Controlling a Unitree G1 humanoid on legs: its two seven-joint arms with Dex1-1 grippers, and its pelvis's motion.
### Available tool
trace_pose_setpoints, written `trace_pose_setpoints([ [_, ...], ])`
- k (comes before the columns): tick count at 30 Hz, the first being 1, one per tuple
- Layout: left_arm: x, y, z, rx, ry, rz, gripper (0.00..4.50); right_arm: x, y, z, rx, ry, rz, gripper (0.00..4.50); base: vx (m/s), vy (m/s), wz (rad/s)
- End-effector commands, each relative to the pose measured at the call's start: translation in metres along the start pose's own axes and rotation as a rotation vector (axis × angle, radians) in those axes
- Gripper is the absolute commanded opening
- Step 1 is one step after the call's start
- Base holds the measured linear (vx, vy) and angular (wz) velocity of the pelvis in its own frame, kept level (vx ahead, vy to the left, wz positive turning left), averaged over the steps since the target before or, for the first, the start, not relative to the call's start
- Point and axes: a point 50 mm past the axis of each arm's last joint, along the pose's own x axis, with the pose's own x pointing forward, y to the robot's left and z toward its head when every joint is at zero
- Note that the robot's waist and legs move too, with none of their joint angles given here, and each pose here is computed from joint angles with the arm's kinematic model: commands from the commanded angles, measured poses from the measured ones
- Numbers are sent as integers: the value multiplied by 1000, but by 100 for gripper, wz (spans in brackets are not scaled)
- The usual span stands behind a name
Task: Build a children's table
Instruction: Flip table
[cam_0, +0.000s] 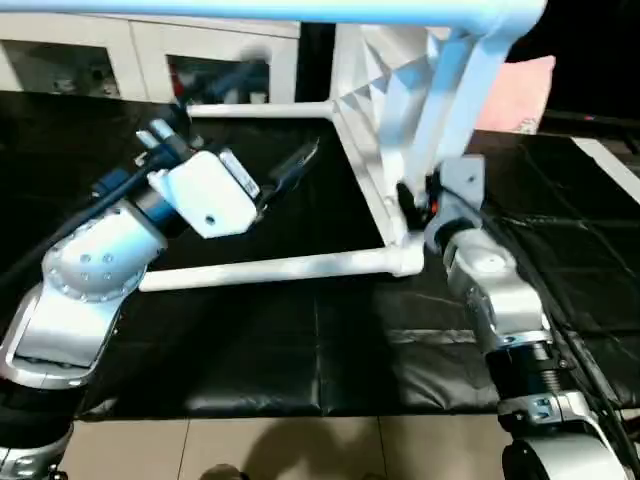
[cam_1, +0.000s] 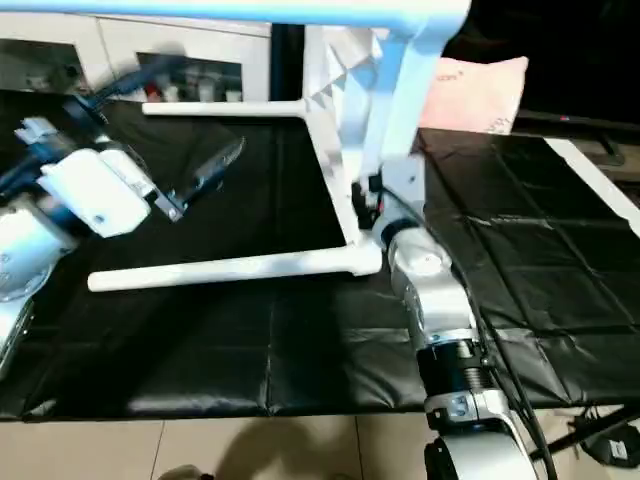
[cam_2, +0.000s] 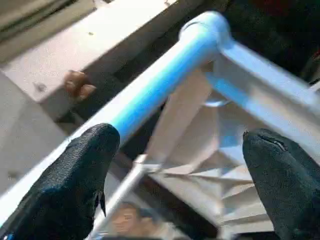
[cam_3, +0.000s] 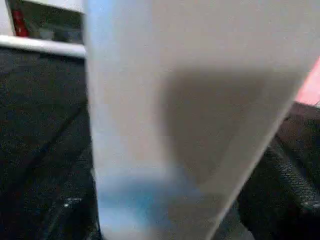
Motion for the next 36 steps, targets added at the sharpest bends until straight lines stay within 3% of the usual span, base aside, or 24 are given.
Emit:
trace_pose_setpoints([
  [1, -1, 16, -7, 123, 52, 47, 450, 4, -6, 8, -19, -36, -3, 348, 0, 0, 0],
  [4, -4, 19, -14, 166, 97, 40, 450, 5, -7, 8, -17, -40, 5, 323, 0, 0, 0],
  [7, -10, 34, -21, 279, 152, 131, 450, 7, -8, 9, -10, -51, 15, 291, 0, 0, 0],
  [9, -9, 39, -20, 299, 146, 166, 450, 7, -8, 9, -10, -52, 14, 276, 0, 0, 0],
  [11, -9, 49, -16, 381, 120, 236, 450, 8, -7, 10, -9, -58, 18, 271, 0, 0, 0],
  [16, -11, 53, -28, 430, 189, 216, 450, 9, -6, 12, -6, -71, 23, 226, 0, 0, 0],
  [21, -11, 57, -41, 412, 250, 204, 450, 10, -5, 15, -13, -87, 30, 200, 0, 0, 0],
  [22, -11, 58, -43, 404, 249, 211, 423, 10, -4, 18, -21, -98, 35, 198, 0, 0, 0],
  [25, -11, 58, -45, 390, 253, 216, 416, 10, -5, 25, -33, -125, 40, 196, 0, 0, 0],
  [27, -11, 59, -46, 392, 255, 225, 380, 9, -5, 27, -46, -133, 44, 195, 0, 0, 0],
  [31, -9, 60, -47, 388, 249, 233, 374, 9, -4, 30, -61, -143, 51, 195, 0, 0, 0],
  [33, -6, 60, -47, 383, 243, 233, 334, 9, -5, 30, -65, -145, 50, 195, 0, 0, 0],
  [36, -4, 63, -47, 381, 245, 258, 320, 9, -5, 31, -80, -150, 49, 195, 0, 0, 0],
])
